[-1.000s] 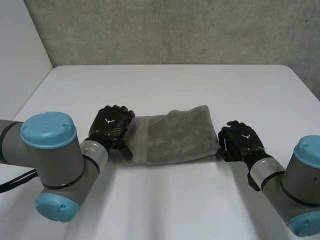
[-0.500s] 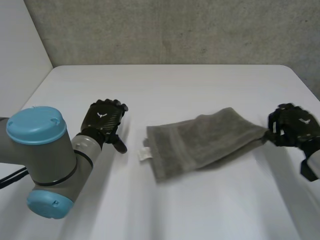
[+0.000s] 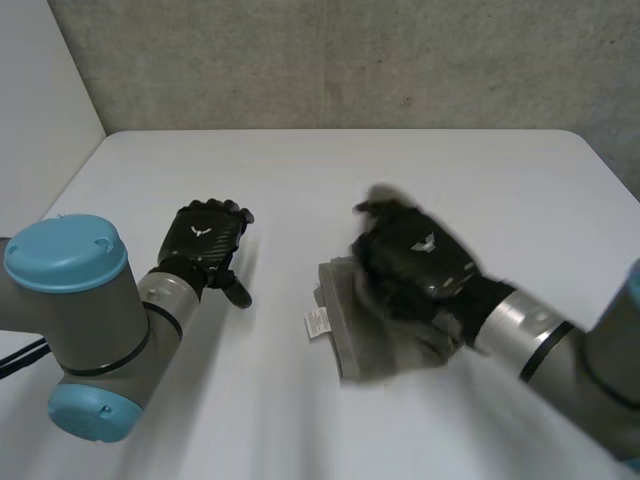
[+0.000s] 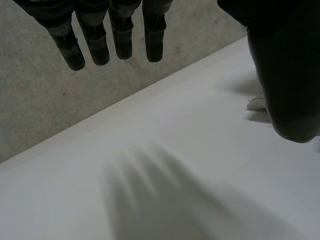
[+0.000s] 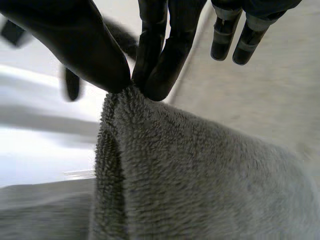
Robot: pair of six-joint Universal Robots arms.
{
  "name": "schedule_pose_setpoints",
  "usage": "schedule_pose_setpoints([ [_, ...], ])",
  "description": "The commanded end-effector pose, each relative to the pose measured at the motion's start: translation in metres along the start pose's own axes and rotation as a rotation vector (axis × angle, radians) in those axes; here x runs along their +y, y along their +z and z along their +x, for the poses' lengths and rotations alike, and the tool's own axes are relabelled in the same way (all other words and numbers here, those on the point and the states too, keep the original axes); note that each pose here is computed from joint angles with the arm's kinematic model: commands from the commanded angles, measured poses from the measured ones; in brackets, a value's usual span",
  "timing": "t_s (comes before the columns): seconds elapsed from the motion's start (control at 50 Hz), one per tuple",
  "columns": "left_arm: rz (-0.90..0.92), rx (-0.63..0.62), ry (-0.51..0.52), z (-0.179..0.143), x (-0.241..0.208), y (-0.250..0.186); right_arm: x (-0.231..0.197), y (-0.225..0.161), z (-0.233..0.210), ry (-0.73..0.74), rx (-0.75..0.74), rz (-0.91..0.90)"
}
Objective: Fold the towel.
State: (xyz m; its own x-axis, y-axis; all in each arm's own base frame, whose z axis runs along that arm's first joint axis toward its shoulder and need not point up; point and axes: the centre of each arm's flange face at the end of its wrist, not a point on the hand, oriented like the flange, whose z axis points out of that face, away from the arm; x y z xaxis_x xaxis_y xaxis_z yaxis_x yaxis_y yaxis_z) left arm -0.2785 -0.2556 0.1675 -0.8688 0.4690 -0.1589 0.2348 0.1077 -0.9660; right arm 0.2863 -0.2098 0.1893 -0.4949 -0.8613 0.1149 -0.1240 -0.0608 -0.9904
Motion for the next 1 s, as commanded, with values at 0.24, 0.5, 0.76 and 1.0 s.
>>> schedule_pose_setpoints([
  [0.24,0.001,0.009,0.002,0.003,0.0,-0.002,0.04,0.006,-0.05,-0.053,-0.168,-0.103],
  [0.5,0.067,0.012,-0.008,0.005,-0.021,0.005,-0.015,-0.008,-0.004,-0.055,-0.007,-0.01],
  [0.76,0.085,0.155,-0.303,0.053,-0.04,0.011,-0.028,0.006,0.089,0.355,0.126,0.07],
  [1.0,-0.033,0.23,-0.374,0.095,0.003,0.015,0.033,0.035,0.113,0.435,0.053,-0.147],
])
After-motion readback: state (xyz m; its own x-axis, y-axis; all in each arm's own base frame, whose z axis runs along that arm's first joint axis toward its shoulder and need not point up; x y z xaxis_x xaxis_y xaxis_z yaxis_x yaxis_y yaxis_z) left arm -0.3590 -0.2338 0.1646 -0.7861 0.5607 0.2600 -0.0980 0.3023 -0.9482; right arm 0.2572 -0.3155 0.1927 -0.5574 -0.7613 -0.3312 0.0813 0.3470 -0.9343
